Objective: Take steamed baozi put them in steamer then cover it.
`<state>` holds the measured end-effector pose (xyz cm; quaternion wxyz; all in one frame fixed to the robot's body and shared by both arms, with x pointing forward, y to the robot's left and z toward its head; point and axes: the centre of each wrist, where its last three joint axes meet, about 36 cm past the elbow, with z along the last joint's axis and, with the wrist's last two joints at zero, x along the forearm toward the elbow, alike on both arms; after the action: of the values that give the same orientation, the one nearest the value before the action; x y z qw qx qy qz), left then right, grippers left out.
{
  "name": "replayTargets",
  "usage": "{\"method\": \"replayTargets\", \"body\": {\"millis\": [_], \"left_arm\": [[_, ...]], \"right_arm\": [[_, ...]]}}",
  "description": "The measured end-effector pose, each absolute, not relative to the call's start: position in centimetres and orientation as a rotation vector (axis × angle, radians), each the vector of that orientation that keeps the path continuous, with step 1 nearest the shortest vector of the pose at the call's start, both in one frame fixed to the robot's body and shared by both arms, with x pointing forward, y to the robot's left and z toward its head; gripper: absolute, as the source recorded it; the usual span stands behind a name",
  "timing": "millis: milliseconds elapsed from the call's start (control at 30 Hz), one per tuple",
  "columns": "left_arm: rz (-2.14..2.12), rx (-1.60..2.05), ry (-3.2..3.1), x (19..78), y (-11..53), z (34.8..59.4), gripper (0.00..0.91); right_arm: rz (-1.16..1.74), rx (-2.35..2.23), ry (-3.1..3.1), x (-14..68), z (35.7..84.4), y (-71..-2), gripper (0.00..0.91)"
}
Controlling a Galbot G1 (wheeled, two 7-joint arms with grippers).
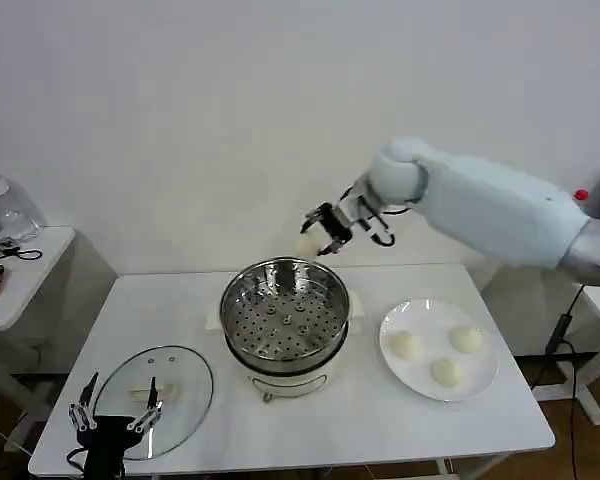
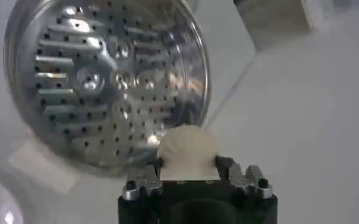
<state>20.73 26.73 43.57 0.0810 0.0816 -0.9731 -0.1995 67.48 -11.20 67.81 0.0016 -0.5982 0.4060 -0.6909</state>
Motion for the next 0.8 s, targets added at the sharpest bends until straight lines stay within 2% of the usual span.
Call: {"method": "replayTargets", "body": {"millis": [233,800], "left_arm": [[-0.594,0.256,-2.904,20.6,26.9,43.6,0.907],[-0.589,0.280,-2.901,20.2,26.9,43.7,0.907]], "right_arm": [[-2.180,-1.878,1.059,67.5,66.1,-8.0,0.625],[-2.217,-1.852,0.756,69.3,60.6,-6.0,0.625]]}}
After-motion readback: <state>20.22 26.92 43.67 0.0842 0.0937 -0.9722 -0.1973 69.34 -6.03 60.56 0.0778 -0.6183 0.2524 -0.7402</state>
